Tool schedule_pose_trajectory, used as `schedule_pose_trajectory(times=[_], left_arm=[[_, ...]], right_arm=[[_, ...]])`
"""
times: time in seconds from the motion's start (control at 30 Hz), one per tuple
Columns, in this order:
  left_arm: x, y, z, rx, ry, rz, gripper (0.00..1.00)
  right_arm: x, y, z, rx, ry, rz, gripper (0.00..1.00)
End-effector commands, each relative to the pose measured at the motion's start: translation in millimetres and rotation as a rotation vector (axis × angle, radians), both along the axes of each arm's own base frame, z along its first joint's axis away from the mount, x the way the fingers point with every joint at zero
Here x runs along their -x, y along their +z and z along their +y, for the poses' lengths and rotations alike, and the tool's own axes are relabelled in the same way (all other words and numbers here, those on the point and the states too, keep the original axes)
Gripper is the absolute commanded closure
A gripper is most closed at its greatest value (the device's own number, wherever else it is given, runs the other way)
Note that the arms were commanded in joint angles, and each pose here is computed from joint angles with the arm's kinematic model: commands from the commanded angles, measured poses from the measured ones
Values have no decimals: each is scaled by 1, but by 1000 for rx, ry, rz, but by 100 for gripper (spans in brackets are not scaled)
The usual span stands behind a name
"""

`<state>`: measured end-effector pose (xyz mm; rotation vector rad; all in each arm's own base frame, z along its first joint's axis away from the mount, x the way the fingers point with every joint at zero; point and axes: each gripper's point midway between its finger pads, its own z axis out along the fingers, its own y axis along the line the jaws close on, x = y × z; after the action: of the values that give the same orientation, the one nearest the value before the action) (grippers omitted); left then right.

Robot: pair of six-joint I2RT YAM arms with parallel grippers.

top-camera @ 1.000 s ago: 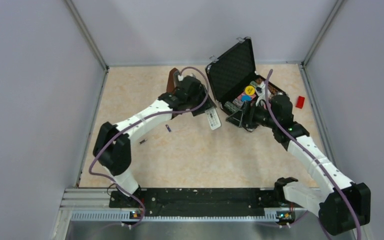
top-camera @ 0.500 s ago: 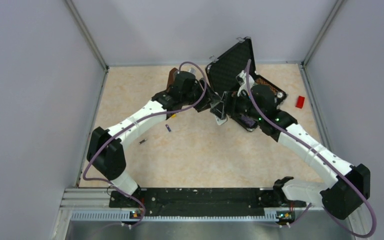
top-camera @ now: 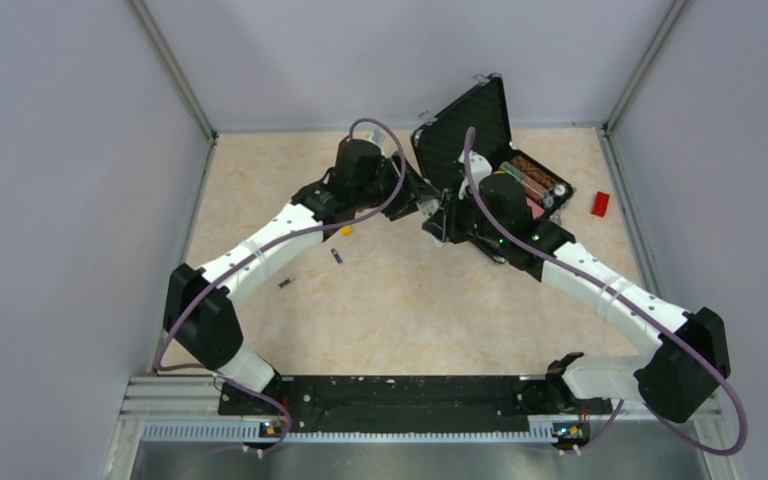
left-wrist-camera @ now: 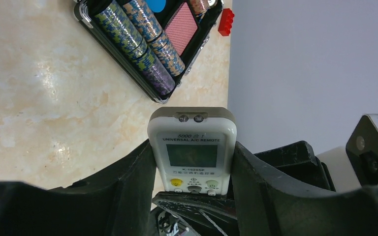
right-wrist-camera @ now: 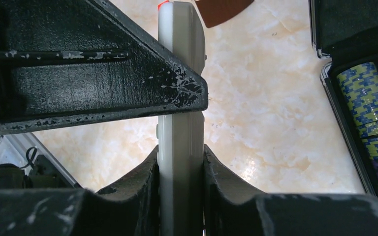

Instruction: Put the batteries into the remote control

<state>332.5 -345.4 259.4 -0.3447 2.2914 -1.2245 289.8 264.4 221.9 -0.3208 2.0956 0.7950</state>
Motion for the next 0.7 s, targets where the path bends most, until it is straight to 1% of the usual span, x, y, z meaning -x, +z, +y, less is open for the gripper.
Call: schedule_pose_trajectory(times=[0.0,0.1,0.17,0.27,0.4,0.47,0.57,0.67], left_arm=[[2,29,10,41,31,-78,45],[-1,29,21,31,81,-77,30],[-3,35,23,38,94,-79,24],[-5,37,23,9,97,-56,17],[-5,25,23,-43,96,7,16],[-3,20,24,-55,99,28,19],[-1,20,27,-65,107,36,22],[2,19,30,-71,110,43,22]], right_arm=[[-8,39,7,-20,-16,-146,96],[-6,50,7,21,-33,-242,97],[-5,58,8,71,-57,-316,97],[-4,60,13,154,-83,-386,97],[-8,57,12,267,-146,-444,97],[-12,57,8,308,-185,-465,96],[-17,54,0,360,-238,-481,96],[-21,53,-7,408,-274,-501,96]])
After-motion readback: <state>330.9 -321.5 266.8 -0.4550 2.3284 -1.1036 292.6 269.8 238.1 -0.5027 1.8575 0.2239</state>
